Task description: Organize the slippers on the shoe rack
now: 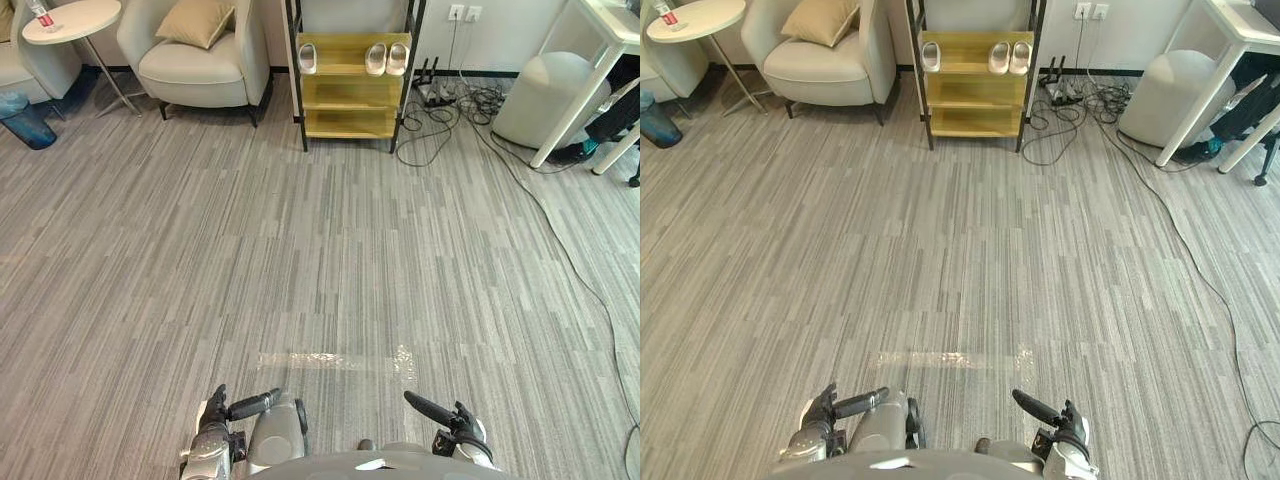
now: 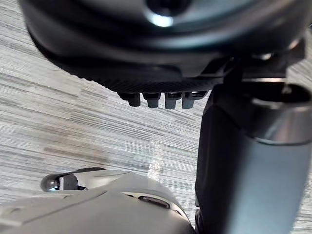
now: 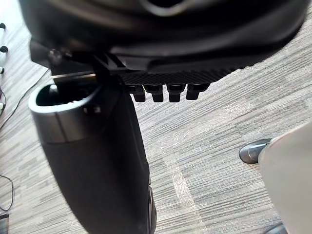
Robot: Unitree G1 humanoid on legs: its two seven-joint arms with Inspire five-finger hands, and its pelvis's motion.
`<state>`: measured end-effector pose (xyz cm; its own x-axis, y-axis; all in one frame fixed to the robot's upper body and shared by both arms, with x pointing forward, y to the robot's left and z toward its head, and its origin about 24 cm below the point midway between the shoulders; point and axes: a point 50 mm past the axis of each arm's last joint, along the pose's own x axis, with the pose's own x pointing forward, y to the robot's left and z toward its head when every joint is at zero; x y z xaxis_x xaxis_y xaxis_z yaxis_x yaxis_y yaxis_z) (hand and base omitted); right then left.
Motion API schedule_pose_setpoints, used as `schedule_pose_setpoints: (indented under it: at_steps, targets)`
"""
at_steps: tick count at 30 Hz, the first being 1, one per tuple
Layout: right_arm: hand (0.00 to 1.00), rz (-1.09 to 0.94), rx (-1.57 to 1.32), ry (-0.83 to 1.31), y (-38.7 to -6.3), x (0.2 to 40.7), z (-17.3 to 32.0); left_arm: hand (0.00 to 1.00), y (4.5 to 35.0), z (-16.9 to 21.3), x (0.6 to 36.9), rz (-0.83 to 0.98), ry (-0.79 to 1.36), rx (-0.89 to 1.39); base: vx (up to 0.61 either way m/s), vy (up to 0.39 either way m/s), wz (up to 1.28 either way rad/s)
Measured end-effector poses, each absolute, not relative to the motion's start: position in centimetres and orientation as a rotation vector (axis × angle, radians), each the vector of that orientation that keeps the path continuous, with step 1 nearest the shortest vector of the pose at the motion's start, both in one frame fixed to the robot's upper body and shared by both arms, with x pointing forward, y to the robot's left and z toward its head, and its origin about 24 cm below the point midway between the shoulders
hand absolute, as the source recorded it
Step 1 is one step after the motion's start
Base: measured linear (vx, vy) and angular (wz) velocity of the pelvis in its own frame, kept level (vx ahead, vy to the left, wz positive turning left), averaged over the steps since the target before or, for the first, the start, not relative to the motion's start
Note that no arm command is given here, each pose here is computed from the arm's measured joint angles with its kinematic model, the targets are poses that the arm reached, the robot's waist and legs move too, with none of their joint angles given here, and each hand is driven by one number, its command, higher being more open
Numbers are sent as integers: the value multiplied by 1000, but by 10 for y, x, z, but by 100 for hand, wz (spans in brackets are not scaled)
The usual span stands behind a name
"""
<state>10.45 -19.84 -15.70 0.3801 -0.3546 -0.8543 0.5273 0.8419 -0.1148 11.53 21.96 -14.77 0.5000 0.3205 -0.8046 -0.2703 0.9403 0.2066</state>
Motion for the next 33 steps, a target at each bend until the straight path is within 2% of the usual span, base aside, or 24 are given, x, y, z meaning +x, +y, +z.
schedule_pose_setpoints:
  at_steps: [3, 11, 16, 19, 23, 26, 33]
  targets:
    - [100, -580, 171, 1050, -203, 103, -157, 100, 216, -150, 113, 356, 997, 57, 462, 301, -47]
    - [100, -507, 215, 1034, -179, 118, -157, 100, 222, -148, 119, 350, 1002, 89, 419, 175, -31]
    - [100, -492, 184, 969, -185, 131, -149, 100, 211, -150, 122, 312, 1013, 95, 385, 58, -5]
    - [100, -494, 169, 929, -190, 137, -145, 100, 193, -153, 125, 278, 1023, 55, 395, -105, 28]
    - [100, -491, 142, 963, -193, 128, -148, 100, 188, -153, 128, 244, 1018, 65, 455, -274, 69]
    - [100, -519, 141, 954, -205, 136, -146, 100, 173, -155, 129, 220, 1037, 42, 476, -335, 7]
    - [100, -529, 124, 982, -207, 123, -149, 100, 181, -145, 144, 305, 941, -40, 364, -203, 17]
